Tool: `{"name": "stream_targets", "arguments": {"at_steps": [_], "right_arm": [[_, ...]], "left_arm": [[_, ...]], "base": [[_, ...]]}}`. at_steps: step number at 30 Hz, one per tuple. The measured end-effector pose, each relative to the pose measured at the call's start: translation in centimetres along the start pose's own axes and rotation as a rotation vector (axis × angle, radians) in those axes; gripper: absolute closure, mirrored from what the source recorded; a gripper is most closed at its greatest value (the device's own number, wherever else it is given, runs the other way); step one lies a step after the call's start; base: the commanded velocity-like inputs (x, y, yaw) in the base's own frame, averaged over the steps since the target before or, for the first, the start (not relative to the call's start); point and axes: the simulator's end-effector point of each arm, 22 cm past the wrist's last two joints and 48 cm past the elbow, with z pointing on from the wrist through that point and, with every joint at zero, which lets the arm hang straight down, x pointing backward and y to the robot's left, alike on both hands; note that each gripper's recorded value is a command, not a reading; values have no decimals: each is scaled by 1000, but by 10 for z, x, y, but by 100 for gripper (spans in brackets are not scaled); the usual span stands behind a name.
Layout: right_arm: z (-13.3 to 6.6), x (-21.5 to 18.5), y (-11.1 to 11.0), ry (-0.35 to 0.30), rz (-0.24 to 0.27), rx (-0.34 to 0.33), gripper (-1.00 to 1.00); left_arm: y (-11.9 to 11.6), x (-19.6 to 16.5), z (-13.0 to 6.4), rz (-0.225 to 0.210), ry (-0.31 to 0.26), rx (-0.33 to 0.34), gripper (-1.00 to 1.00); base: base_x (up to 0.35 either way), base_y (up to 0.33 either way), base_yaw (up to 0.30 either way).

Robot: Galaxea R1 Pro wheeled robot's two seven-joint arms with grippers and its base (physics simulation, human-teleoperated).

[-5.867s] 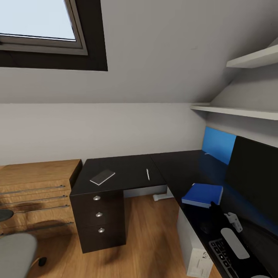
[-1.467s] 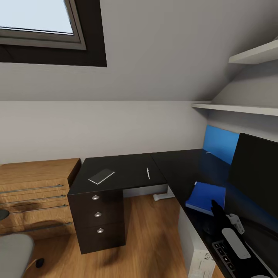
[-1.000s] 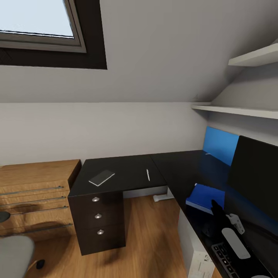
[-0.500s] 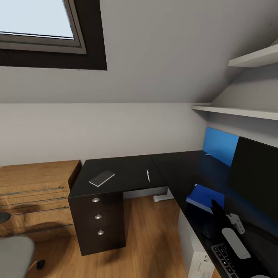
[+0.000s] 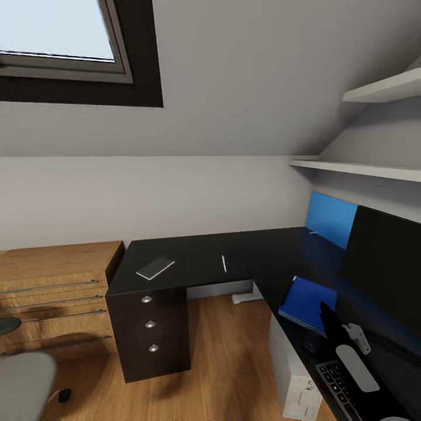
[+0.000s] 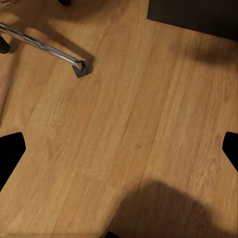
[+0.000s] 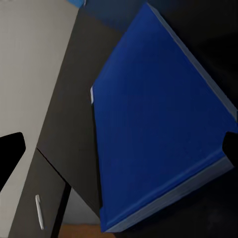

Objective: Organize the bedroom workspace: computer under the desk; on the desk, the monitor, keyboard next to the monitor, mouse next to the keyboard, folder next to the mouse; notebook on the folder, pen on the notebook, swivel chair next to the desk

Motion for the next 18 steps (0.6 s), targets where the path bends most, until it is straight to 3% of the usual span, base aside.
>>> {"name": "stream_targets", "arguments": {"at_steps": [18], "right_arm": [[0, 1, 2, 1, 0, -4, -100]], "left_arm": [[0, 0, 0, -1, 0, -1, -100]], "base": [[-2, 0, 0]]}}
